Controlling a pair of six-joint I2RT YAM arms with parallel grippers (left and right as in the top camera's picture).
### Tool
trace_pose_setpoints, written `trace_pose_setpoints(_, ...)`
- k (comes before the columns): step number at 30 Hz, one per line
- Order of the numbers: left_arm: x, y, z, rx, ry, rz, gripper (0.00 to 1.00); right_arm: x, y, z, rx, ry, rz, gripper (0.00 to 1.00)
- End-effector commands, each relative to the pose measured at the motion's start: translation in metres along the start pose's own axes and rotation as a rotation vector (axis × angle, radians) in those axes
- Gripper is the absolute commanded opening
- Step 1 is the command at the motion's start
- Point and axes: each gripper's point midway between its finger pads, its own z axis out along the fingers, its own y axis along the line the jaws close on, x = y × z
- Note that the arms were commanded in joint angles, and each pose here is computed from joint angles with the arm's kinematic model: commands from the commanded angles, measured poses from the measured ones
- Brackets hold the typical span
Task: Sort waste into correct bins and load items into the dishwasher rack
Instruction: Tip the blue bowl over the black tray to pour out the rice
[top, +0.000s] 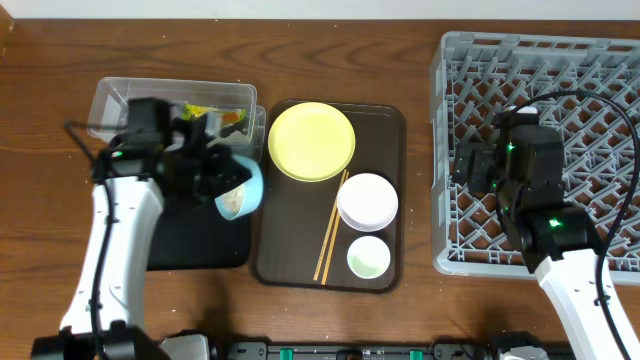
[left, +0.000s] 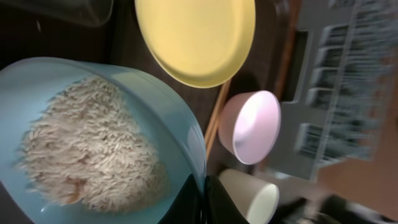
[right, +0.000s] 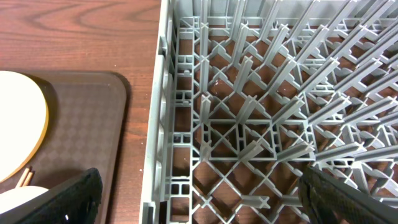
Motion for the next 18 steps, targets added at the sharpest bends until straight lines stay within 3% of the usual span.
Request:
trace_pose_setpoints(1, 0.008, 0.003, -0.004, 0.221, 0.027, -0.048, 0.06, -0.011, -0.001, -0.006, -0.002, -0.028, -0.007, 0.99)
trace_pose_setpoints(8, 0.007, 0.036, -0.017, 0.441, -0.049, -0.193, 0.06, -0.011, -0.001, -0.006, -0.002, -0.028, -0.007, 0.99)
trace_pose_setpoints(18, -0.016, 0.042, -0.054, 0.728, -0.189, -0.319, 0.06, -0.011, -0.001, -0.006, -0.002, -0.029, -0.007, 0.99)
